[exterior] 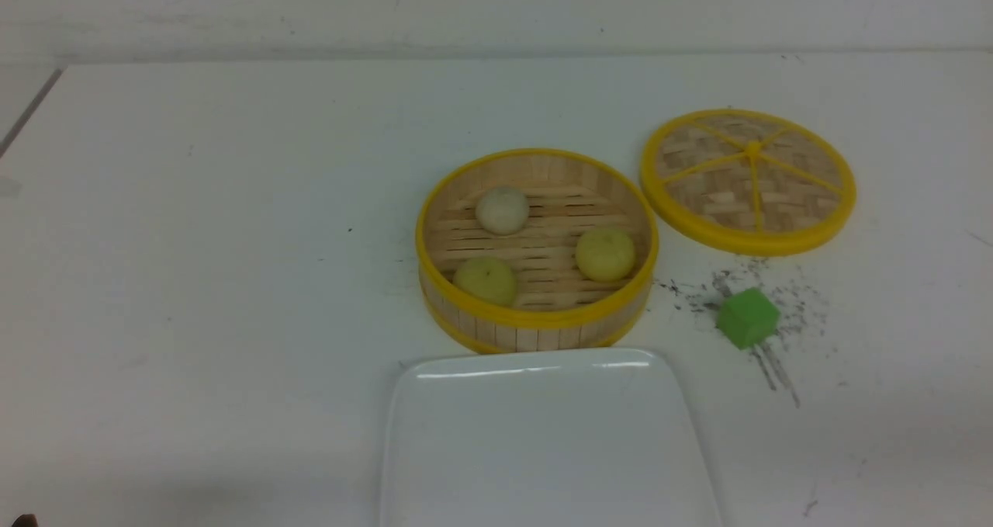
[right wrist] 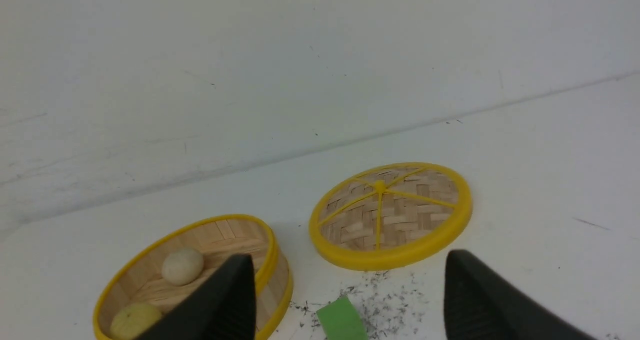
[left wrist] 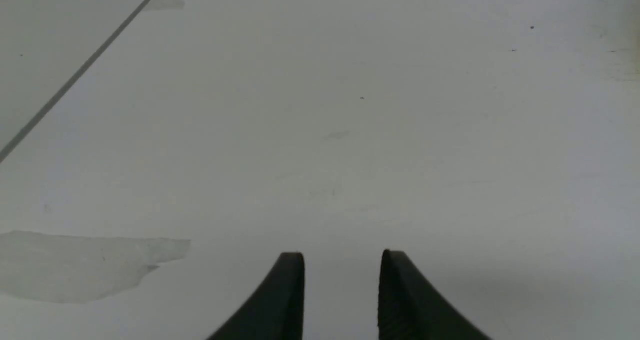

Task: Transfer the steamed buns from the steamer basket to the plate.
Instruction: Use the right arm to grab the steamed stuffed bun that is closest to it

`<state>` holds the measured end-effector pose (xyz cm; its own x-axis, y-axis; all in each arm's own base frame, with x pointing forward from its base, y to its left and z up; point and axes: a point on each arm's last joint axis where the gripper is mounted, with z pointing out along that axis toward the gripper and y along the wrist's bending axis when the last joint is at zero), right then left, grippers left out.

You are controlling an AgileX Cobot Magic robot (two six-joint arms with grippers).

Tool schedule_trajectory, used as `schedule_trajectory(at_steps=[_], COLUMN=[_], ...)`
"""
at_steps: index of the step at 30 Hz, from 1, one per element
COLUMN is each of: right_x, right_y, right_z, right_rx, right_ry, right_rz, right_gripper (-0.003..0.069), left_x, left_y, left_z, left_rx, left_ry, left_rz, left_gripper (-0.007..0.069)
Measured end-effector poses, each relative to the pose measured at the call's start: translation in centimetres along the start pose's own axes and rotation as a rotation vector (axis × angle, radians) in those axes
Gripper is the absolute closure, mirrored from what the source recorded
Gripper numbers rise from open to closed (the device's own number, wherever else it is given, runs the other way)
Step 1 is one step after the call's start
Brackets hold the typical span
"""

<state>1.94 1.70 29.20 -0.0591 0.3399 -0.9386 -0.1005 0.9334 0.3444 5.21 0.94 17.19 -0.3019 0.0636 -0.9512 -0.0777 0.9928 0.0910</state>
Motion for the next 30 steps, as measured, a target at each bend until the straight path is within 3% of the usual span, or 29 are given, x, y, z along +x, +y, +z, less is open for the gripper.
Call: schedule_trajectory(at_steps=[10,15,19,26,30], right_x=[0.8,1.0,1.0,1.2,1.4], right_y=[0.0,0.0,0.0,0.0,0.2], right_z=[0.0,-0.1,-0.1,-0.1,-0.1], right_rx=[-0.001,-0.001,-0.001,-0.006,-0.029], right_ry=[0.086,0.112,0.114,0.129,0.152], right_rz=[0.000,0.000,-0.001,-0.067,-0.110], right_gripper=[0.0165,0.0165,0.0165,0.0165,0.0165], left_x=[-0.1,-0.8,-0.9,-1.0,-1.3], left_y=[-0.1,-0.7,-0.7,-0.9,-0.9], left_z=[0.0,0.0,0.0,-0.1,-0.1], left_rx=[0.013,0.086,0.103,0.138,0.154], left_ry=[-0.015,-0.081,-0.094,-0.080,-0.102], left_rz=[-0.036,-0.321,-0.419,-0.756,-0.833], left_gripper=[0.0384,0.0384,0.0384,0.0384,0.0383])
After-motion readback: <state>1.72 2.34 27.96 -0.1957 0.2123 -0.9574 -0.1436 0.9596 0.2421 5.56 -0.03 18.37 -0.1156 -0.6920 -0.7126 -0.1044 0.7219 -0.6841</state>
